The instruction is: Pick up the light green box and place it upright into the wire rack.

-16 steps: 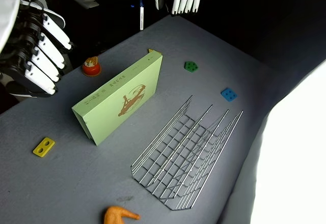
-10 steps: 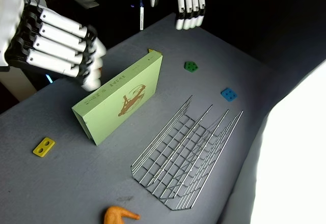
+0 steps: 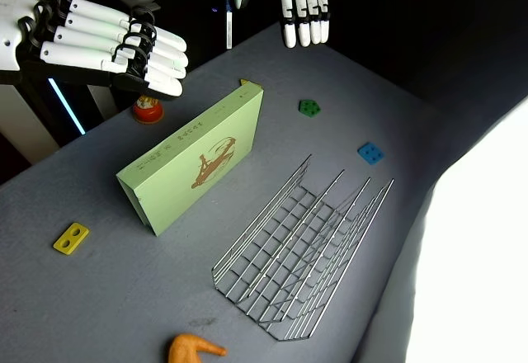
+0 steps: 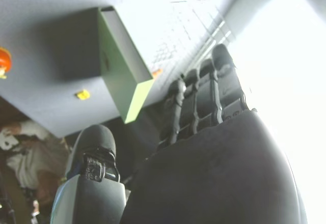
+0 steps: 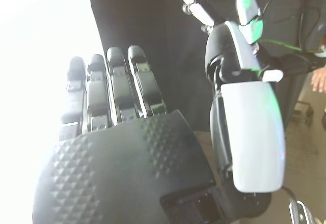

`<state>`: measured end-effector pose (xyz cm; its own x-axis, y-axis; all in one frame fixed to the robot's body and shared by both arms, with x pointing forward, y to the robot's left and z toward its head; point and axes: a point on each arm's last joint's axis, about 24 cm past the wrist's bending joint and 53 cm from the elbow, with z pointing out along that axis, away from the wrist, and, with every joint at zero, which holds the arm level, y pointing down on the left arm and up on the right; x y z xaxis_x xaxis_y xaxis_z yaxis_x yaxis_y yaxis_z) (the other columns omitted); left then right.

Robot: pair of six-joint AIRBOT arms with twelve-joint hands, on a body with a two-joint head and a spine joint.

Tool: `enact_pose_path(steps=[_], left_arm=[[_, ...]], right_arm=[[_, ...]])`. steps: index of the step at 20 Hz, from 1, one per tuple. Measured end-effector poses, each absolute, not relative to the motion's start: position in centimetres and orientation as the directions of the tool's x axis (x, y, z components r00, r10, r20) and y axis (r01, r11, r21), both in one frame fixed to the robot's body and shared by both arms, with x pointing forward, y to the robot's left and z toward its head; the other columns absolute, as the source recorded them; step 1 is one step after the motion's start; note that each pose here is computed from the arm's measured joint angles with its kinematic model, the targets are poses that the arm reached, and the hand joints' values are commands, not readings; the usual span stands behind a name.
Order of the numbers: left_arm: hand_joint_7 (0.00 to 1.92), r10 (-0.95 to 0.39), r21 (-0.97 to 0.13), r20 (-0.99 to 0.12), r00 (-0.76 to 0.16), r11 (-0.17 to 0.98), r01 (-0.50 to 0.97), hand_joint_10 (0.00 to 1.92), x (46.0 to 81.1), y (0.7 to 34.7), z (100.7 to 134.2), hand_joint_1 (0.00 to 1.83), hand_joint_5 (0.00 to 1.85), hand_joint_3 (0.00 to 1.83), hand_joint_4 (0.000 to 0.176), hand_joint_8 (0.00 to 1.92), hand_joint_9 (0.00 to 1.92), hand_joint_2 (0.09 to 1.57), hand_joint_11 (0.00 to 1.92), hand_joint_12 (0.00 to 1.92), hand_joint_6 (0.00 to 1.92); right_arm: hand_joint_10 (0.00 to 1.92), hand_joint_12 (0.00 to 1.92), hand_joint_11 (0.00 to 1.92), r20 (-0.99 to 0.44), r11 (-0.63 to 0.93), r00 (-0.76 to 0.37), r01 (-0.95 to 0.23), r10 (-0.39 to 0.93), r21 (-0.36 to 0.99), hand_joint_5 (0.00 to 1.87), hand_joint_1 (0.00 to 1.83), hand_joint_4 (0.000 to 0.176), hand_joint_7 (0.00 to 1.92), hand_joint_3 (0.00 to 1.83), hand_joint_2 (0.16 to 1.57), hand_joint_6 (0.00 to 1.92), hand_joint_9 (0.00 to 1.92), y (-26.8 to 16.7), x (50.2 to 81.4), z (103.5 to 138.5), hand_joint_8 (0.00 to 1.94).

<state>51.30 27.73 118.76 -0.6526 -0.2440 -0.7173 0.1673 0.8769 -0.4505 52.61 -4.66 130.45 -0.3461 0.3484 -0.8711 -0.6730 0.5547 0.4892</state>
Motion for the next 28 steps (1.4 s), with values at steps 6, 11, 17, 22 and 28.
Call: enact_pose_path(steps=[6,11,17,22,28], left_arm=[[0.03,-0.231,-0.444,-0.717,-0.657,0.879,0.175,0.00,51.1,27.4,118.7,0.13,0.07,0.00,0.004,0.00,0.00,1.29,0.01,0.01,0.01],[0.00,-0.229,-0.440,-0.716,-0.660,0.881,0.172,0.00,51.0,27.5,118.5,0.10,0.04,0.00,0.006,0.00,0.00,1.29,0.00,0.00,0.01],[0.00,-0.222,-0.434,-0.713,-0.665,0.885,0.171,0.00,50.9,27.5,118.4,0.11,0.04,0.00,0.007,0.00,0.00,1.28,0.00,0.00,0.00],[0.00,-0.222,-0.434,-0.713,-0.665,0.885,0.171,0.00,50.9,27.5,118.3,0.11,0.04,0.00,0.007,0.00,0.00,1.28,0.00,0.00,0.00],[0.03,-0.217,-0.433,-0.714,-0.665,0.884,0.176,0.00,50.8,27.3,118.4,0.15,0.04,0.00,0.000,0.01,0.00,1.29,0.01,0.00,0.01]], right_arm=[[0.01,0.06,0.00,-0.884,0.575,-0.320,-0.674,0.340,0.465,0.00,0.97,0.000,0.03,0.00,0.98,0.00,0.02,-4.7,53.6,130.0,0.00],[0.00,0.00,0.00,-0.834,0.580,-0.387,-0.600,0.393,0.551,0.00,0.95,0.000,0.00,0.01,1.00,0.00,0.00,-3.7,54.8,129.0,0.00],[0.00,0.00,0.00,-0.791,0.628,-0.460,-0.489,0.403,0.605,0.00,0.94,0.000,0.00,0.01,1.01,0.00,0.00,-1.6,56.0,127.6,0.00],[0.00,0.00,0.00,-0.685,0.664,-0.578,-0.300,0.444,0.685,0.00,0.94,0.000,0.00,0.01,1.01,0.00,0.00,-0.6,58.8,124.8,0.00],[0.00,0.00,0.00,-0.626,0.677,-0.668,-0.244,0.402,0.695,0.00,0.96,0.000,0.00,0.00,0.99,0.00,0.00,2.2,58.9,122.9,0.00]])
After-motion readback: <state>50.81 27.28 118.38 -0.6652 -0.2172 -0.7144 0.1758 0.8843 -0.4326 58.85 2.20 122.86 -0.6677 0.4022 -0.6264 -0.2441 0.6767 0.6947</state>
